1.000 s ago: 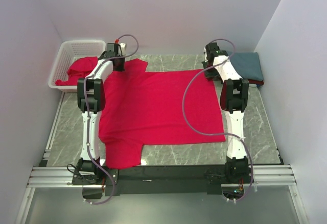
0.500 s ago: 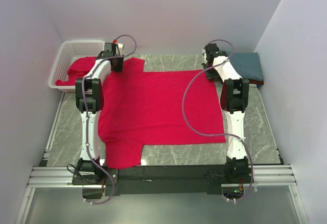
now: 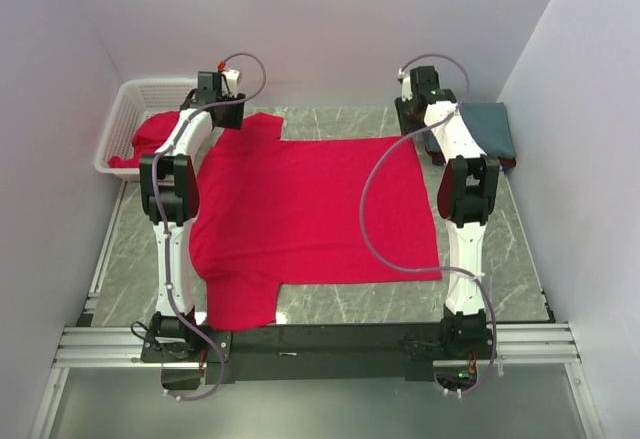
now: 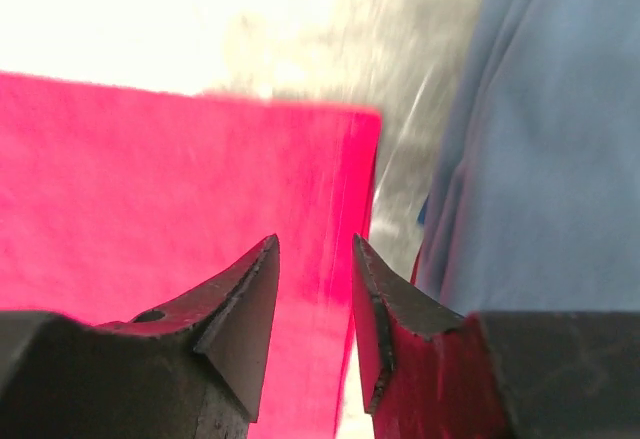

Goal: Fold and stack the t-shirts
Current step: Flatten the tshirt out

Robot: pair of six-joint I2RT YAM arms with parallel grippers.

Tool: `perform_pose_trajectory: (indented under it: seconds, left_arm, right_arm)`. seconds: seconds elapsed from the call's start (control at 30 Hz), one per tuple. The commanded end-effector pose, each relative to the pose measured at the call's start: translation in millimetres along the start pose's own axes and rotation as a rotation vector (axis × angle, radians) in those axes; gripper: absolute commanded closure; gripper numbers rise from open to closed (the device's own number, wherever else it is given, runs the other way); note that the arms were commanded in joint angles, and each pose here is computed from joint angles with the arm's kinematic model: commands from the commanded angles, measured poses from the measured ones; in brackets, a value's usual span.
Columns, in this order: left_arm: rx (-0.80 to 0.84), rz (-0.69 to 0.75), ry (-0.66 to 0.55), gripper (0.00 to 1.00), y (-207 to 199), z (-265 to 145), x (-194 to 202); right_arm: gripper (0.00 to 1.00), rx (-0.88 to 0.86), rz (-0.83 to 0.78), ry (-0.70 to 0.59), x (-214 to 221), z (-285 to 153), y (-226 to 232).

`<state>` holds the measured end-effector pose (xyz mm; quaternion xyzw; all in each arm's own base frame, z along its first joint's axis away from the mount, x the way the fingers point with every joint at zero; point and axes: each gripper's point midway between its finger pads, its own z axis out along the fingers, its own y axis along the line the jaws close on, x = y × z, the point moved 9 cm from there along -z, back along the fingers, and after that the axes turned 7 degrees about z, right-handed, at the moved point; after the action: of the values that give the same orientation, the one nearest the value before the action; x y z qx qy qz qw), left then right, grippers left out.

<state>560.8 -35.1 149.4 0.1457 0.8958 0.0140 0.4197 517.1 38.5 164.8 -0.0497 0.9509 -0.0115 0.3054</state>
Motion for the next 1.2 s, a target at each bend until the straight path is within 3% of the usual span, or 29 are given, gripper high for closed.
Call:
perform_pose_trajectory:
  seconds: [0.0, 0.13, 0.47, 0.7, 0.93, 1.17]
  left_arm:
    - [0.034, 0.014, -0.045, 0.36, 5, -2, -15]
    - [0.061, 0.019, -0.048, 0.32, 8, 1, -12]
    - [0.078, 0.046, -0.017, 0.33, 6, 5, 0]
    - [0.078, 0.052, 0.000, 0.33, 6, 12, 7]
    - [0.087, 0.051, 0.005, 0.32, 5, 18, 10]
    - [0.093, 0.050, 0.018, 0.33, 3, 21, 17]
  right_arm:
    - [0.58, -0.011, 0.051, -0.062, -17, 5, 0]
    - [0.58, -0.013, 0.067, -0.068, -14, 17, 1]
    - [0.51, 0.016, 0.080, -0.135, -21, 44, -4]
    - [0.47, 0.050, 0.069, -0.101, -15, 61, -14]
    - [0.30, 0.040, 0.129, -0.100, -15, 65, -20]
    - [0.31, -0.045, 0.187, -0.055, -5, 75, -14]
